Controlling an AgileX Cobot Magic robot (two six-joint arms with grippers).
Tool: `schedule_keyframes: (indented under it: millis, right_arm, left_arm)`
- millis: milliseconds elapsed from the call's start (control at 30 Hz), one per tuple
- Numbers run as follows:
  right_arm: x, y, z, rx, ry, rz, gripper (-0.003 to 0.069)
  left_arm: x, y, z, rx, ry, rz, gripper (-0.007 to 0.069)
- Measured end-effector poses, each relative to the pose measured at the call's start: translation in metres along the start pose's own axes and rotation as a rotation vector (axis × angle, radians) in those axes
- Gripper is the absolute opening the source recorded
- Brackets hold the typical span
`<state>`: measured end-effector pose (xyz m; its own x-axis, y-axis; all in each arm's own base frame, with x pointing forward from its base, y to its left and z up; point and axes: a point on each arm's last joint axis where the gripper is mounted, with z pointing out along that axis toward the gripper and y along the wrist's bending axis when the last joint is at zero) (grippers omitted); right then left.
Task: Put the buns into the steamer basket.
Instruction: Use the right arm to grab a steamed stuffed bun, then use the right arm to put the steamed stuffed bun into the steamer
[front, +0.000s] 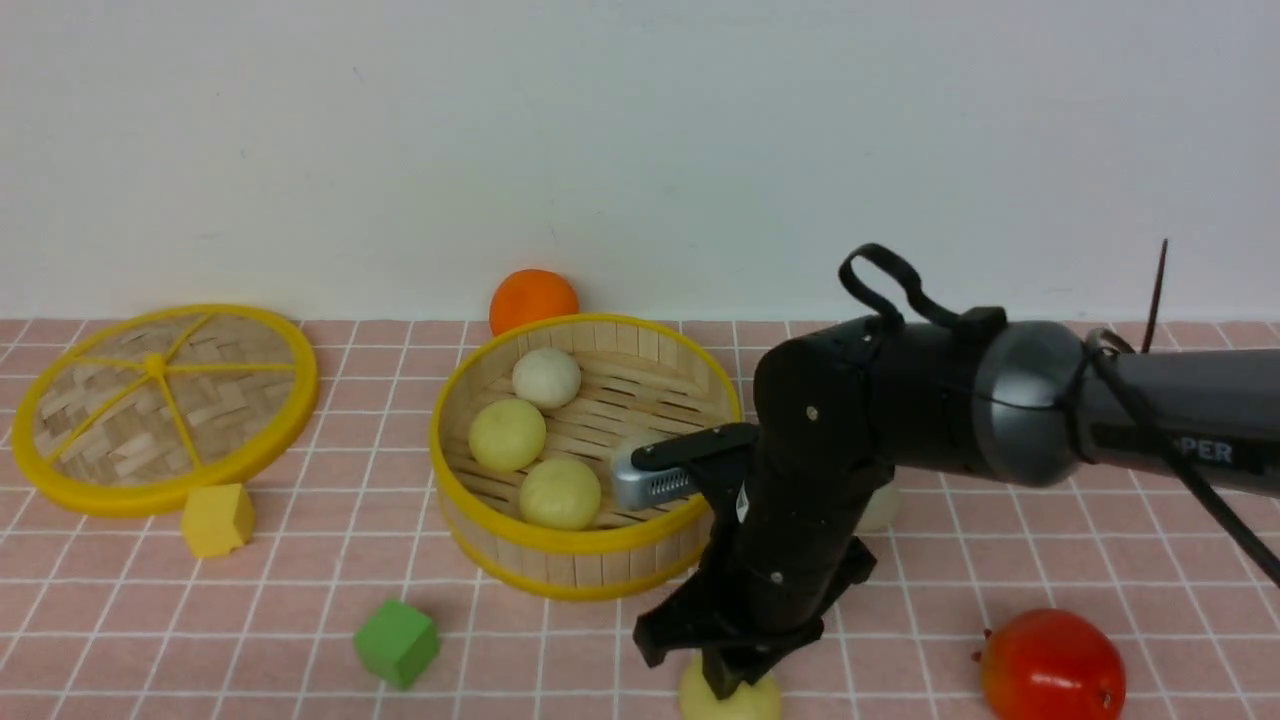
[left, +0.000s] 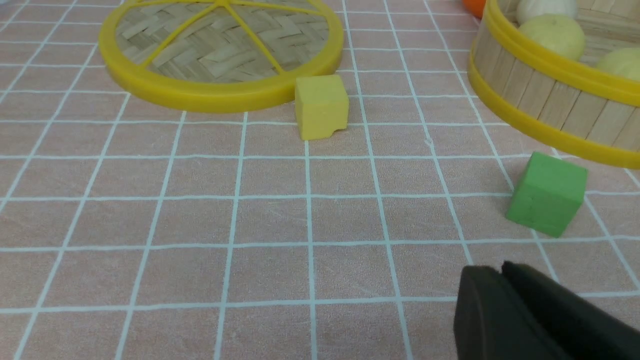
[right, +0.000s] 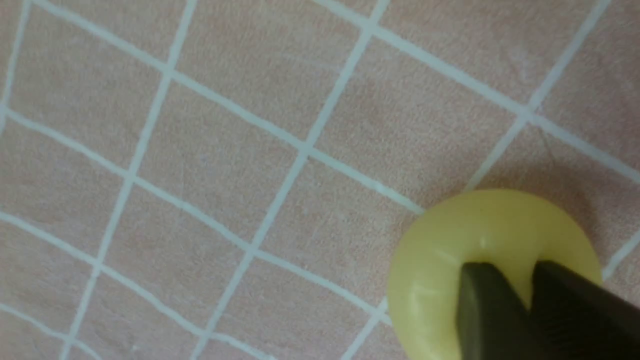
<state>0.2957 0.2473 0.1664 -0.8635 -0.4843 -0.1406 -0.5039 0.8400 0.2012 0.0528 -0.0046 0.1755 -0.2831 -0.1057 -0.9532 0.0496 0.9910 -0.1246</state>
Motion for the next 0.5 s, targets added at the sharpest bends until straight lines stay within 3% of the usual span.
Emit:
schedule_keyframes:
  millis: [100,233,367,500]
  right_arm:
    - [0.000,0.001,-0.005,-0.004,0.023,-0.012,0.0023]
    - [-0.007,0.008,-0.033,-0.012,-0.005,-0.044,0.0015]
    - [-0.032,0.014,-0.085,-0.026,-0.191,-0.077,0.0015]
    - [-0.065,0.000,-0.125,-0.019,-0.447,-0.056,0.0015]
  left_arm:
    - [0.000,0.000,0.000,0.000,0.000,0.000,0.0076]
    - [0.000,0.000,0.000,0.000,0.000,0.000,0.0079]
    - [0.000,0.000,0.000,0.000,0.000,0.000,0.0080]
    - [0.000,0.000,0.000,0.000,0.000,0.000,0.0080]
